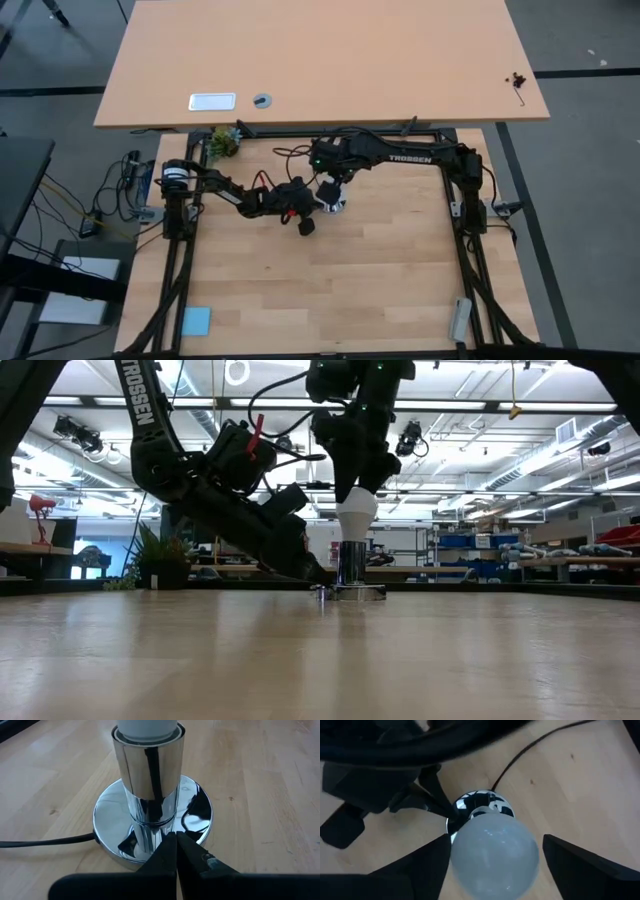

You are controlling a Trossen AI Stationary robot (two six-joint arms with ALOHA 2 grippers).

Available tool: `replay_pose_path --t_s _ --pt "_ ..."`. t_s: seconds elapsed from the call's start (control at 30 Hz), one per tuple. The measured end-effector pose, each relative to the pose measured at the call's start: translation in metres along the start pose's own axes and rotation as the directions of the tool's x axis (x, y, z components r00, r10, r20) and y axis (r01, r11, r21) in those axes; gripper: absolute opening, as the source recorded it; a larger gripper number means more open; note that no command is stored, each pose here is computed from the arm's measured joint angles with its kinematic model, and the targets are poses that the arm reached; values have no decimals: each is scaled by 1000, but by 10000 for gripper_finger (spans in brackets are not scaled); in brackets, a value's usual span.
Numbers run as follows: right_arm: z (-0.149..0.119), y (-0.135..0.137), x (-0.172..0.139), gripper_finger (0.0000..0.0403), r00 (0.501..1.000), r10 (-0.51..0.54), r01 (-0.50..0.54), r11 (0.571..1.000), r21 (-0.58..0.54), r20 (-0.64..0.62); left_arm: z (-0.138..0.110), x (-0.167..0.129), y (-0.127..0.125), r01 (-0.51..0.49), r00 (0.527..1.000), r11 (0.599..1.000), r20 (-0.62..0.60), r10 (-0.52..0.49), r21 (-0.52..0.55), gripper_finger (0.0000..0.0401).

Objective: Screw lightbulb
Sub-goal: Remove the white lightbulb from the silver lamp

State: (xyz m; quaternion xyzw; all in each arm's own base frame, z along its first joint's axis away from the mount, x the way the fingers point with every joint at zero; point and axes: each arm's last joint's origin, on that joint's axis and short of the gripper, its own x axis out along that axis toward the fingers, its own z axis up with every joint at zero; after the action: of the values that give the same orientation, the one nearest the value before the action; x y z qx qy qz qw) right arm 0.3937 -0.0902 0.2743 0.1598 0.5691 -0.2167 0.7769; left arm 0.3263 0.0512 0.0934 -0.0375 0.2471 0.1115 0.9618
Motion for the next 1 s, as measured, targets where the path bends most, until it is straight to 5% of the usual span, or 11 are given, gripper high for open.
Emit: replay_pose_path --t_s 0.23,0.3,0.43,0.5,0.63,0.8,1.0 --pt "1 -3 0 250 1000 17 -18 961 -277 -4 0 0 0 0 1000 1000 -1 0 0 3" --pt "1 -3 -1 240 1000 20 -19 894 -448 -3 0 0 0 0 1000 1000 -1 0 0 3" --pt "4 -2 -1 243 999 35 -7 664 -748 22 0 0 0 -1 1000 1000 -1 1 0 3" --pt "7 -1 -1 250 998 36 24 626 -779 59 0 0 0 -3 1000 1000 -1 3 0 3" --pt "8 5 -4 269 996 13 59 635 -771 88 0 0 1 -11 1000 1000 -1 11 0 3" --pt "5 18 -16 292 989 -14 114 699 -706 146 0 0 0 -4 1000 1000 -1 4 3 3" --pt "-3 25 -25 311 989 -49 96 929 -357 137 0 0 0 8 1000 1000 -2 -8 3 3"
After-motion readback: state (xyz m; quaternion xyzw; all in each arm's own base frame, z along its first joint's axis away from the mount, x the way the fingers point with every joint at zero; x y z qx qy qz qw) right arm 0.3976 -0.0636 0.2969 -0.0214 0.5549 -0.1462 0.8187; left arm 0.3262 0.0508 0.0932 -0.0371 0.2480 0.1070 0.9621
